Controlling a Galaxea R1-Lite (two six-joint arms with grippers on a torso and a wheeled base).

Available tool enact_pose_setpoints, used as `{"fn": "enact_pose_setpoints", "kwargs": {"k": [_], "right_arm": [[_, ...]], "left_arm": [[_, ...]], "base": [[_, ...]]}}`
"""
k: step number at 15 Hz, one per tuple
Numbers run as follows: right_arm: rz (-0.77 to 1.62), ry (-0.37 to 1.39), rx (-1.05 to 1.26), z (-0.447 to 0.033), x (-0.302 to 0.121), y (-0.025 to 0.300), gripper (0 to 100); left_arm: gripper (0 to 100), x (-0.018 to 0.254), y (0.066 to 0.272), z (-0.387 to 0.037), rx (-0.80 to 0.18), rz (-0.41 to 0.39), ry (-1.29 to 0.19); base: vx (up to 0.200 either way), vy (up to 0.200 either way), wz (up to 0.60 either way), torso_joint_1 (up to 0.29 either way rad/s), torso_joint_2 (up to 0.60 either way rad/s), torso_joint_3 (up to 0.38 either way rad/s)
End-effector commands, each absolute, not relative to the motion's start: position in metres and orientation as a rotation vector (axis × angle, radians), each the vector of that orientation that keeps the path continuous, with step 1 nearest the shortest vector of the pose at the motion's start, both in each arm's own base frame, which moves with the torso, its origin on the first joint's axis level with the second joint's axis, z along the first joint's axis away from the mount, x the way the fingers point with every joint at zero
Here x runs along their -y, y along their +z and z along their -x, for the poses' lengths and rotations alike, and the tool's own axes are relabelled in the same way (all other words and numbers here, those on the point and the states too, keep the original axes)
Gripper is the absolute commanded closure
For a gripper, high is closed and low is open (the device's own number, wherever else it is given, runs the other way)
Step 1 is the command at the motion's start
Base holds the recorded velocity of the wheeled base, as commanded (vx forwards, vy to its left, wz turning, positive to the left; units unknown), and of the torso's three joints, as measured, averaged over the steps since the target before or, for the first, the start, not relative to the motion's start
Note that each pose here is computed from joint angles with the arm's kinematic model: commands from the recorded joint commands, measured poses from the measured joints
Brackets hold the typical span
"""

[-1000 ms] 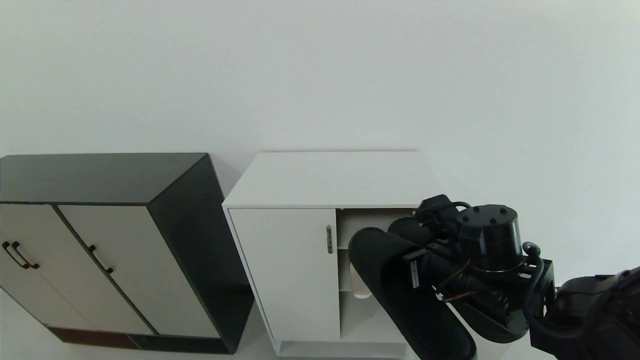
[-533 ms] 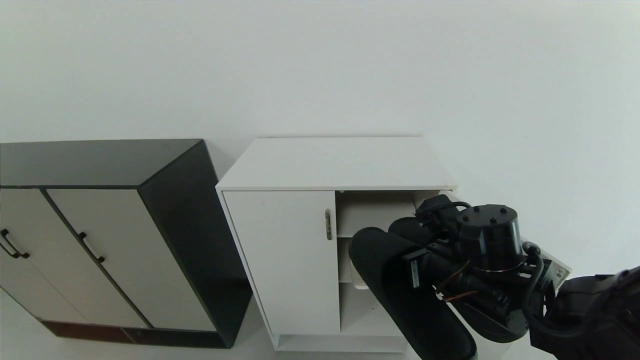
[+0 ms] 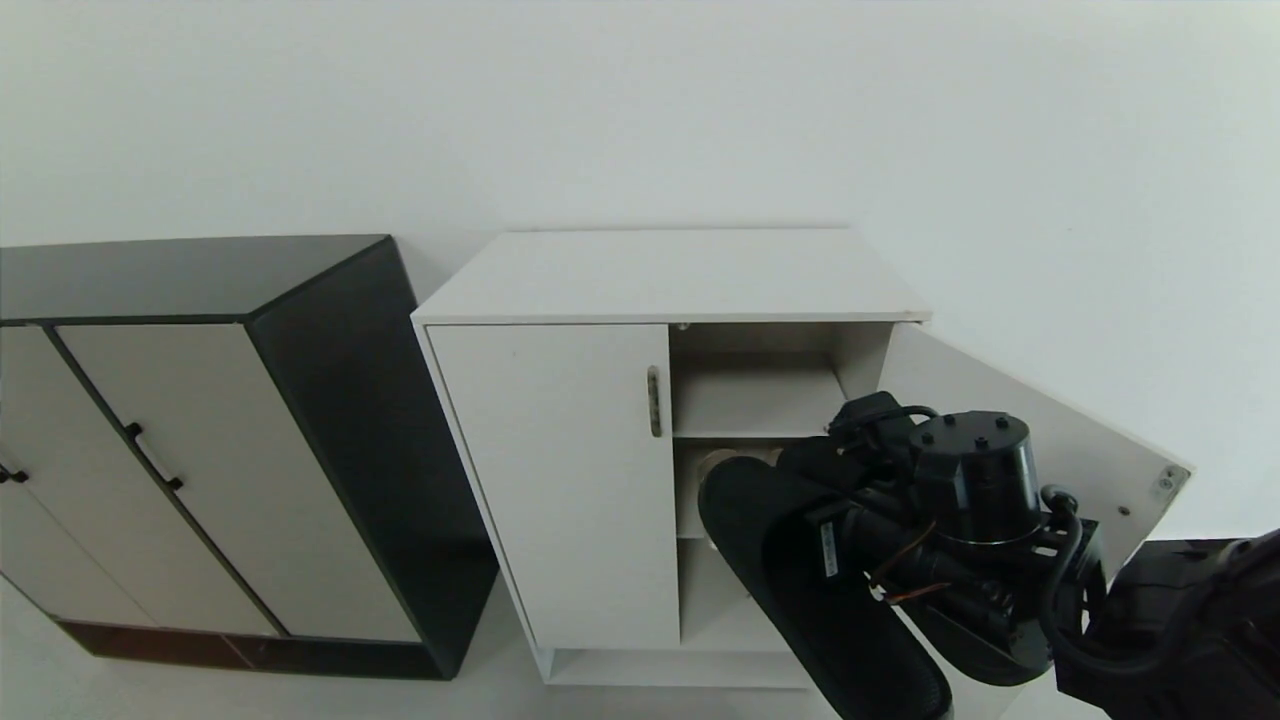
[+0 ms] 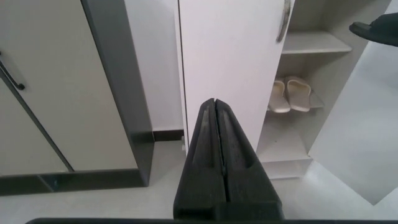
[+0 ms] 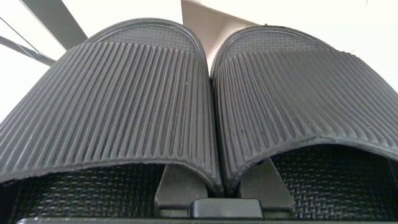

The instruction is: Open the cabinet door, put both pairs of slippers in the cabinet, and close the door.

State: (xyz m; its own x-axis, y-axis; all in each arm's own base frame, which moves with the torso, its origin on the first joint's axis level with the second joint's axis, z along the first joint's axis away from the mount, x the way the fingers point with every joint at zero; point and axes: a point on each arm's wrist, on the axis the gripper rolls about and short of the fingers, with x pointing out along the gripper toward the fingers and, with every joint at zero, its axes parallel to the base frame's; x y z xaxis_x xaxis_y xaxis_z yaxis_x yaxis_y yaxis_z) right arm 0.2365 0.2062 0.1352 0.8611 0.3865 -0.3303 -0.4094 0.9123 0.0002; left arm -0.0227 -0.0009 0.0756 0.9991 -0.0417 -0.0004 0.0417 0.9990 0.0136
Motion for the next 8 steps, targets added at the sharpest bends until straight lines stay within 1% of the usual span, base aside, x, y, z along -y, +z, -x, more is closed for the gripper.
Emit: {"fn": "enact_pose_setpoints", "kwargs": {"k": [1, 8], "right_arm": [[0.072, 0.418, -0.331, -0.2365, -0.2067, 0.1349, 100], [0.07, 0.42, -0.329, -0.2359, -0.2062, 0.1336, 100]], "left_arm": [[100, 0.0009, 0.0757, 0.0227, 0.0, -0.014, -0.041], [100, 0.0009, 0.0757, 0.0227, 0.0, -0.012, -0.041]], "base": [[0.0, 0.0, 0.0, -0.188, 0.51, 0.325], [0.0, 0.0, 0.0, -0.162, 0.48, 0.317]]}}
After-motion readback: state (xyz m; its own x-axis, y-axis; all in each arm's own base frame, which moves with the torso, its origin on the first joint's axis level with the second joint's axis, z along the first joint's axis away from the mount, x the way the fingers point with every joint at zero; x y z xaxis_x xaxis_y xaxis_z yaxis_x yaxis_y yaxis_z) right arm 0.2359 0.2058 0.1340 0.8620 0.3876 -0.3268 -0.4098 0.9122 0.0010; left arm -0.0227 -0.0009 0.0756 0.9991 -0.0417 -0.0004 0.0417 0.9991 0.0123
